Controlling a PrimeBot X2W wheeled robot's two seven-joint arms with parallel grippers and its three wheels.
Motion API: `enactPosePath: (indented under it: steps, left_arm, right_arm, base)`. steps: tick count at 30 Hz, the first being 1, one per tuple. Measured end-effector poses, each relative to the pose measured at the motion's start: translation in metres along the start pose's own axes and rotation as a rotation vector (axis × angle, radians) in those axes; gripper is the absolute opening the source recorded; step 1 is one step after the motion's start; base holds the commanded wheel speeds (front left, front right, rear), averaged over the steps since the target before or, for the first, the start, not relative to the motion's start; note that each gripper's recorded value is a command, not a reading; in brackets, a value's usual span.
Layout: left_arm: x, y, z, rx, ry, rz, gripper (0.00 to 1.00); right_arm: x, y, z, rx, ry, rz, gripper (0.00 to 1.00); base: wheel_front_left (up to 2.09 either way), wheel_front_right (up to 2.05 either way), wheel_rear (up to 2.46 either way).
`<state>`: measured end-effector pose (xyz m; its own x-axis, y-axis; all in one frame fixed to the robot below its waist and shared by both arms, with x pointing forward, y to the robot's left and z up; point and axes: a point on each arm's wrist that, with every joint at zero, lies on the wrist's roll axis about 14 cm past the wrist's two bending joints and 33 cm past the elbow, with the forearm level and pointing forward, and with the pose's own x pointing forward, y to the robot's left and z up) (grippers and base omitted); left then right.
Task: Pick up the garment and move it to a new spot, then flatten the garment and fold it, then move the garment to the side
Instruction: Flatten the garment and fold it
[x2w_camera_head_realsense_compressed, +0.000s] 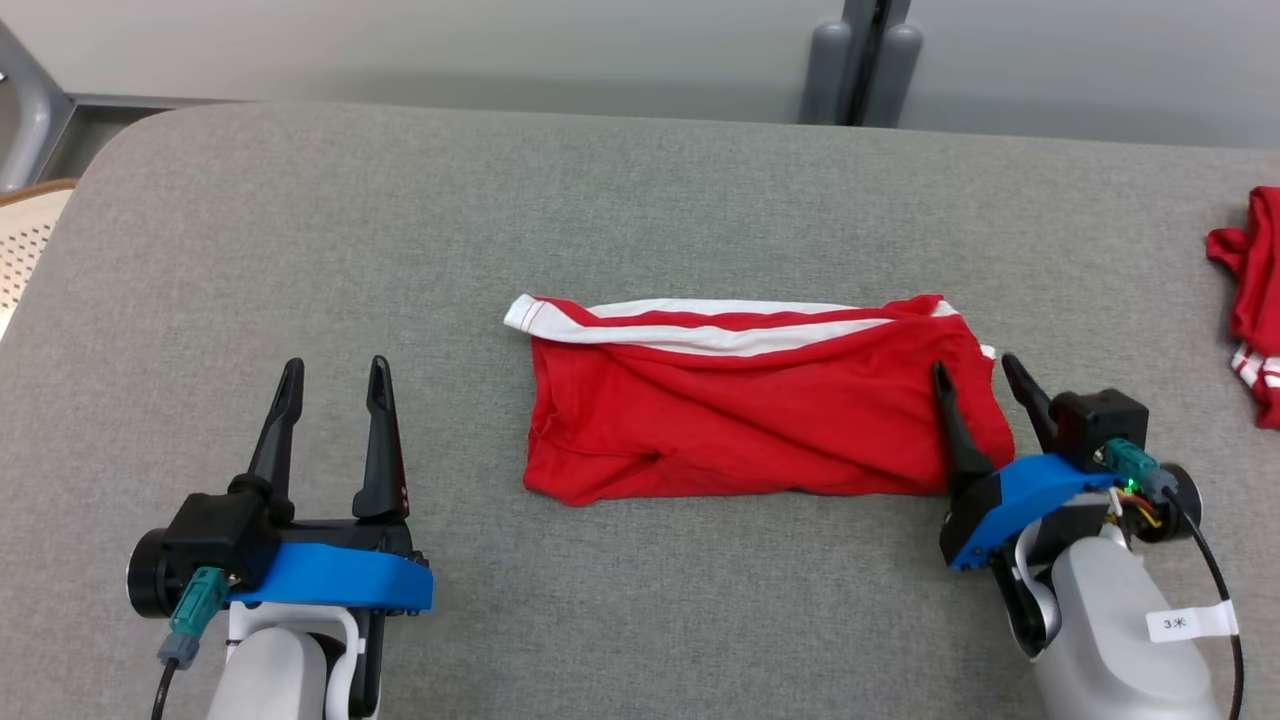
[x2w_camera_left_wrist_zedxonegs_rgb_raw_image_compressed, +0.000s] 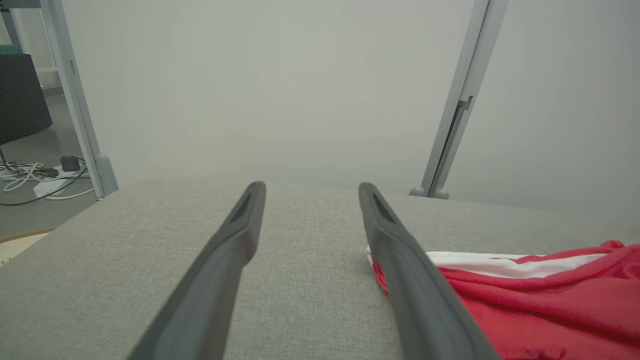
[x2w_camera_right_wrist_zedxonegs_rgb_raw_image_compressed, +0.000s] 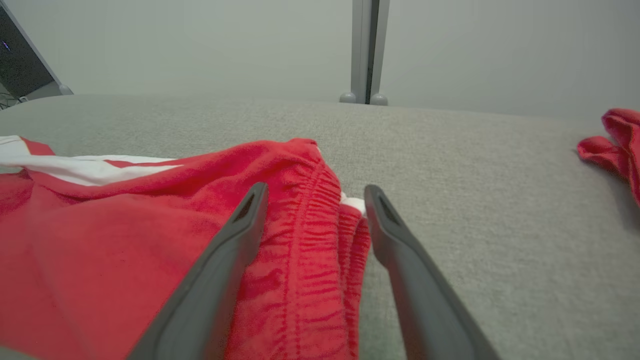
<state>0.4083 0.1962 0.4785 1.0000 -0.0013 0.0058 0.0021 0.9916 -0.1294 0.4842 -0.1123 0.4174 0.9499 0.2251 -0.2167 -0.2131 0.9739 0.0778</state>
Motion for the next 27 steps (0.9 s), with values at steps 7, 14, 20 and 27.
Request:
enactPosePath:
  steps: [7, 14, 20, 27]
  left_arm:
    - [-0.001, 0.006, -0.003, 0.005, 0.009, 0.016, 1.0]
    - [0.004, 0.002, -0.003, 0.003, 0.006, 0.004, 1.0]
    - [0.007, -0.003, -0.003, 0.001, 0.005, -0.013, 1.0]
    - [0.007, -0.008, -0.001, -0.003, -0.003, -0.024, 1.0]
  right_arm:
    - [-0.009, -0.01, -0.044, 0.039, 0.125, -0.042, 1.0]
    - [-0.009, 0.007, -0.051, 0.12, 0.141, -0.001, 0.49]
    - [-0.006, 0.009, -0.034, 0.141, 0.088, 0.001, 0.0]
    - [-0.016, -0.035, -0.012, 0.103, 0.02, -0.085, 0.0]
  base:
    - [0.0, 0.0, 0.0]
    - [0.0, 0.0, 0.0]
    - [0.0, 0.0, 0.0]
    - [0.0, 0.0, 0.0]
